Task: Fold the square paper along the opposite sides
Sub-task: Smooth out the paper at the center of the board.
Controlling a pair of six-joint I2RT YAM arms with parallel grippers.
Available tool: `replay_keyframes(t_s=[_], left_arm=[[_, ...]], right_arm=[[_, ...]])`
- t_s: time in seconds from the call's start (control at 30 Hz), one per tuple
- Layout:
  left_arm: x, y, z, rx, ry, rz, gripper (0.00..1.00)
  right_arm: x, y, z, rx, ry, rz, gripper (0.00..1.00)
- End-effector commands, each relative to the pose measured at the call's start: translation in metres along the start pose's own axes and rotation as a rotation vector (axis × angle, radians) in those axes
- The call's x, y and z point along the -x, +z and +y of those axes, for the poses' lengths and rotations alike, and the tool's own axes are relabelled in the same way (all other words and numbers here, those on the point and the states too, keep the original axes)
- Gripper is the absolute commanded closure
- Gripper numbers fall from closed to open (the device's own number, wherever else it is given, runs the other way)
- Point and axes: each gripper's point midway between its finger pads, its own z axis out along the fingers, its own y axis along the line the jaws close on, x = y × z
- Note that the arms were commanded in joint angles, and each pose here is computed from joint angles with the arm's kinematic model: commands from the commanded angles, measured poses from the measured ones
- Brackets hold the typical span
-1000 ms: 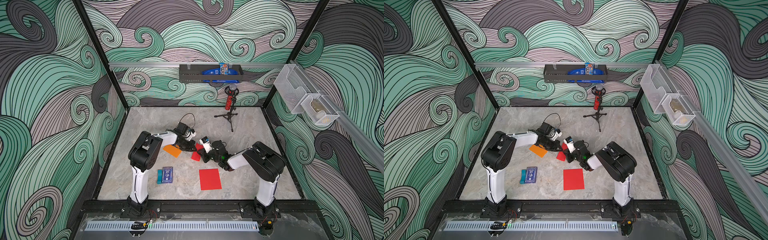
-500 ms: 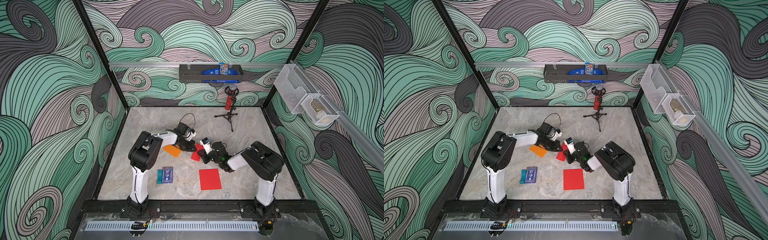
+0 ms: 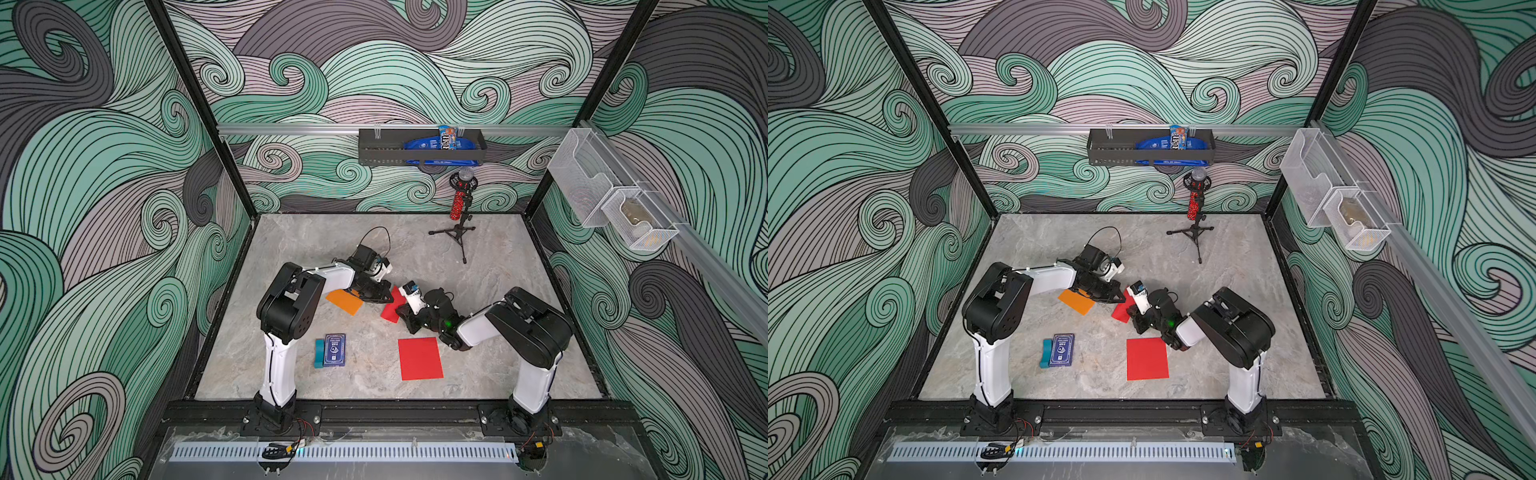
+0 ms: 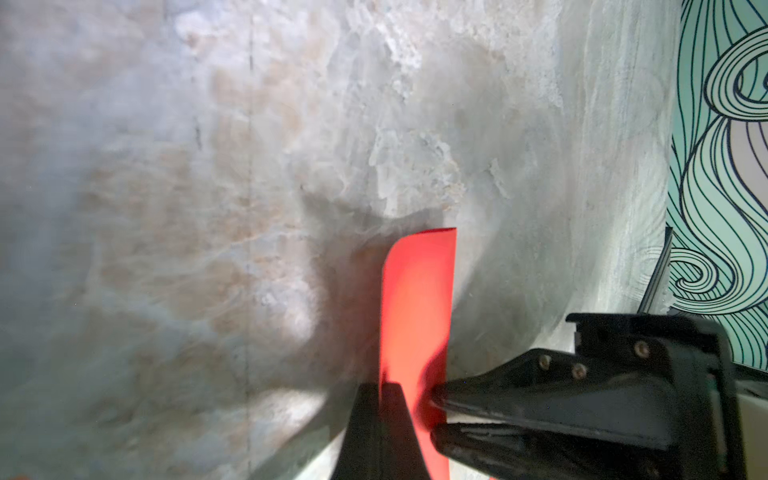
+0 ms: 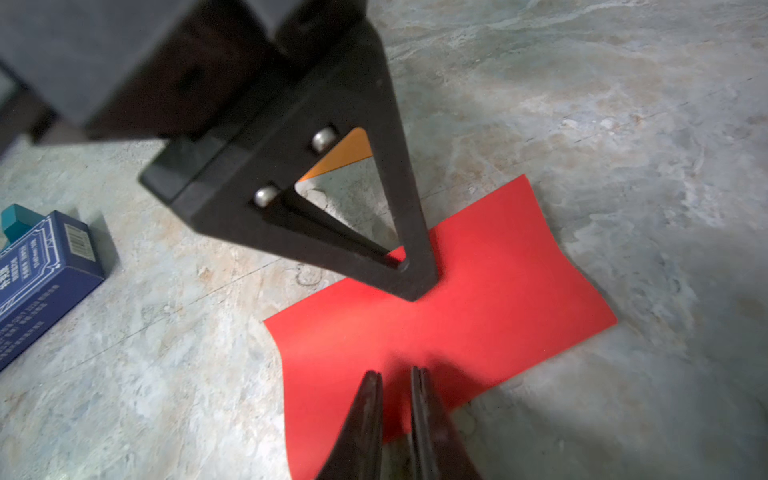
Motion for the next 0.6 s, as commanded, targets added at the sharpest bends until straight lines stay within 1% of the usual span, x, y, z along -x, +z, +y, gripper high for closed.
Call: replay_keyframes(t_s=[0.0, 0.57], left_arm=[[-0.007, 0.002, 0.009, 0.049, -0.023, 0.024, 1.0], [-0.006, 0.0, 0.007, 0.075, -0.008, 0.018, 1.0]], right_arm=[[-0.029, -0.006, 0.006, -0.011, -0.008, 0.09, 0.83], [-0.045, -0.023, 0.024, 0.008, -0.063, 0.149, 0.83]])
